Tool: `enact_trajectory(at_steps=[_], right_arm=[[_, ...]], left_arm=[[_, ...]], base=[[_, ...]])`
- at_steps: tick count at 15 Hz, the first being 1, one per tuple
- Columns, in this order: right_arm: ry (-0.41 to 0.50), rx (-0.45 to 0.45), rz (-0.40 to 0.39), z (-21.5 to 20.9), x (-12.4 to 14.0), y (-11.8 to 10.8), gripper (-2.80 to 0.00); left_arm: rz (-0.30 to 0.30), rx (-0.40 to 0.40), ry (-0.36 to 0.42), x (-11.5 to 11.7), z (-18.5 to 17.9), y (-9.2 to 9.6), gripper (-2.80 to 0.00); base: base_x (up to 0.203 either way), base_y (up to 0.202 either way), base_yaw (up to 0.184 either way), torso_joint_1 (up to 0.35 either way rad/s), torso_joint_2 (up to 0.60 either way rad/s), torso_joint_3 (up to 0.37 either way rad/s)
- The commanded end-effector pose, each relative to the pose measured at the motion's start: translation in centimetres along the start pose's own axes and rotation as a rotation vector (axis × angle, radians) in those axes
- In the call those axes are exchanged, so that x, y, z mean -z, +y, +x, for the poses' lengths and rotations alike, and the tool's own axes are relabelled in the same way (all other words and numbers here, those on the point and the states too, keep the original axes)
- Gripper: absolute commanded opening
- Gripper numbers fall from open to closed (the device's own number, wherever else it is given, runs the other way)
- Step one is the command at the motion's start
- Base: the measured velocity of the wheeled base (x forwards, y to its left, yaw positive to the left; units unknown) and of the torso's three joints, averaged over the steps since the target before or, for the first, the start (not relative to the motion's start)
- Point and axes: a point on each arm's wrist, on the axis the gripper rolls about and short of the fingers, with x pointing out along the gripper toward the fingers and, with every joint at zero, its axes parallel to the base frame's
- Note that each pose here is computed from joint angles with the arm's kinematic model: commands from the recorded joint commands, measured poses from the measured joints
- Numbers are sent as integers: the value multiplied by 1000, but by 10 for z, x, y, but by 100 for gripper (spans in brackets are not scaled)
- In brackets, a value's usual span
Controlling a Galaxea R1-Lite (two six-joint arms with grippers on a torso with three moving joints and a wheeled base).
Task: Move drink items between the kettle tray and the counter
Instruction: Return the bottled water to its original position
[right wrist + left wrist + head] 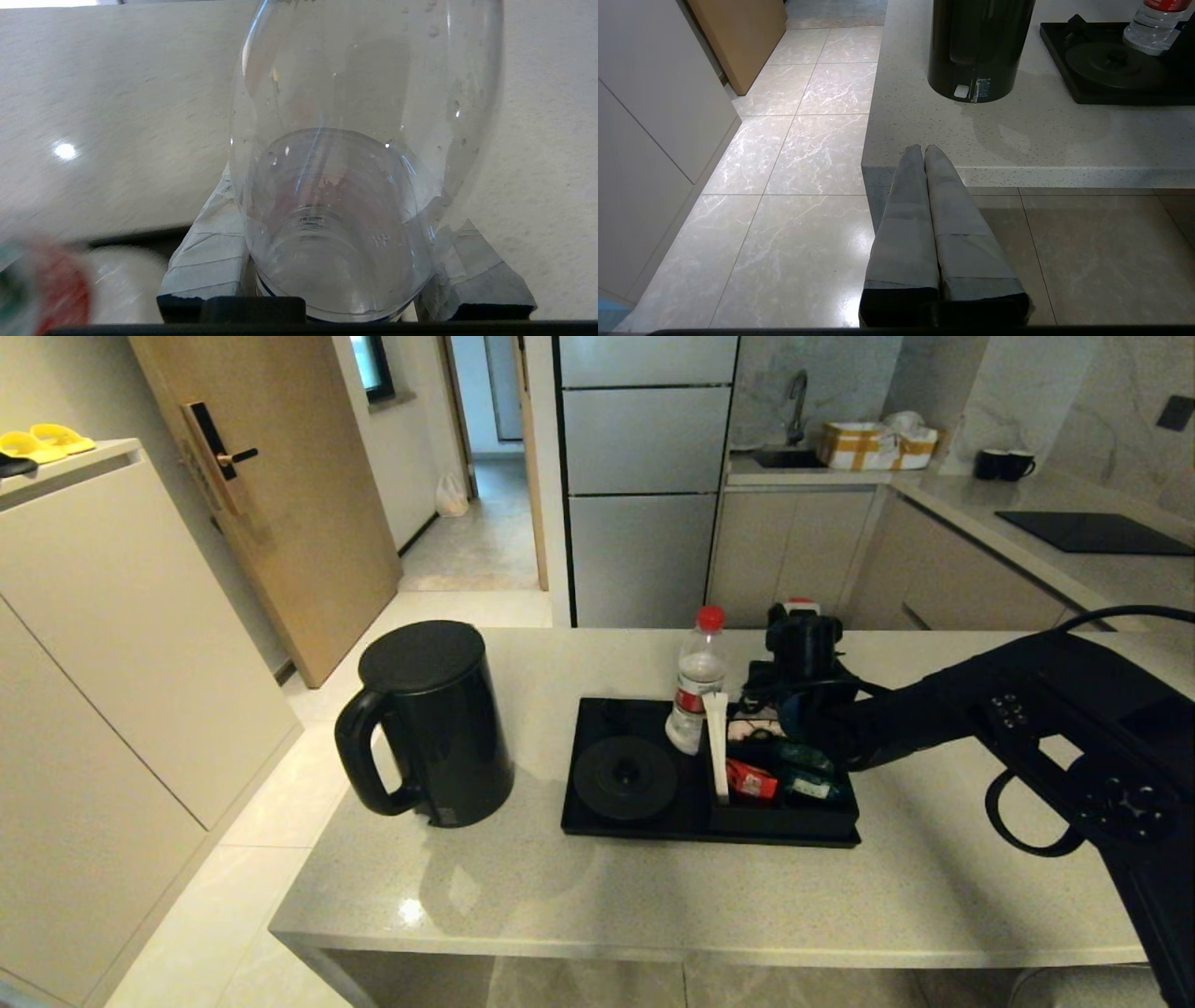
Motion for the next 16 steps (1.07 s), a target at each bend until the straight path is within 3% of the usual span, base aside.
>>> enact_trajectory(at_steps=[1,6,12,16], right_arm=[[-41,6,10,3,-10,0,-280],[-51,24,-5,6,2,9,-280],[7,-1,-62,-18,42,16,-280],[11,-11,-63,-25,43,15,-280]], left_arm=[[1,0,3,0,0,0,-280],[0,0,3,0,0,0,-280],[1,0,3,0,0,0,-280],[-1,0,3,0,0,0,-280]], base=[[0,0,0,0,0,0],[0,0,0,0,0,0],[0,0,0,0,0,0],[0,0,0,0,0,0]])
